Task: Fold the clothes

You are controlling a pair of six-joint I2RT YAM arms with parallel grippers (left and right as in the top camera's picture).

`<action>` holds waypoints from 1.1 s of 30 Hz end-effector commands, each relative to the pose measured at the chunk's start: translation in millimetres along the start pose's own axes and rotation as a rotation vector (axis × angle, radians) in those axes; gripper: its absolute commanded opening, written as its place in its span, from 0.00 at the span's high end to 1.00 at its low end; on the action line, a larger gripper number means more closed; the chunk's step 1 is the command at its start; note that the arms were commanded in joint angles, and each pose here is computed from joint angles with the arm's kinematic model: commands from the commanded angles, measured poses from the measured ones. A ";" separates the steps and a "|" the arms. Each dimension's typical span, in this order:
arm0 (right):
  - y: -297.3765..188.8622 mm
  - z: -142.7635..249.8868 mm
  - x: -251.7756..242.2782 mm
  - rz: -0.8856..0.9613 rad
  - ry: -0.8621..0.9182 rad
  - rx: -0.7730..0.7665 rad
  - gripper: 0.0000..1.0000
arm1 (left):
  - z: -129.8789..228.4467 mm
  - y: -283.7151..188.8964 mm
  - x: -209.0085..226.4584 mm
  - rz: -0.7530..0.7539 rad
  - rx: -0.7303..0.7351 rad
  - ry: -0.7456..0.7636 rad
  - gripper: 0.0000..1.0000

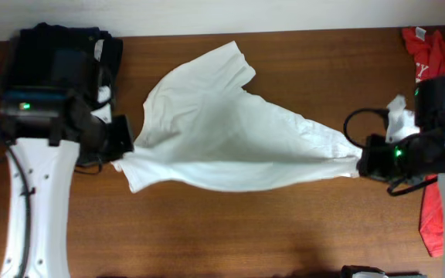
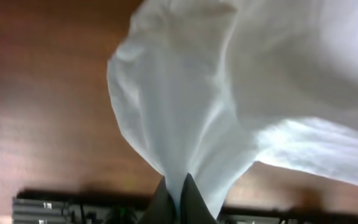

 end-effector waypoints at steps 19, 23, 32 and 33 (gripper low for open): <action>-4.0 126.8 -10.1 -0.041 0.124 -0.174 0.96 | 80.3 -23.7 16.1 0.095 -0.080 0.017 0.99; 18.7 122.5 -17.1 0.001 0.157 -0.070 0.96 | 85.8 -15.1 19.1 0.079 -0.044 0.015 0.99; 21.0 115.2 -30.0 0.177 0.265 -0.079 0.96 | 76.8 47.5 20.1 0.033 0.017 0.008 0.99; 20.3 114.8 -33.5 0.224 0.306 -0.094 0.96 | 72.5 55.4 20.7 0.014 -0.005 0.009 0.99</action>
Point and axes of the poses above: each gripper's point midway between its finger pads, its own y axis out along the fingers, its own x axis along the line the jaws close on, z = x × y, the point moved 10 cm from there along -y, back along the fingers, and after that the axes turned 4 degrees about -y, right-handed, at the moved point
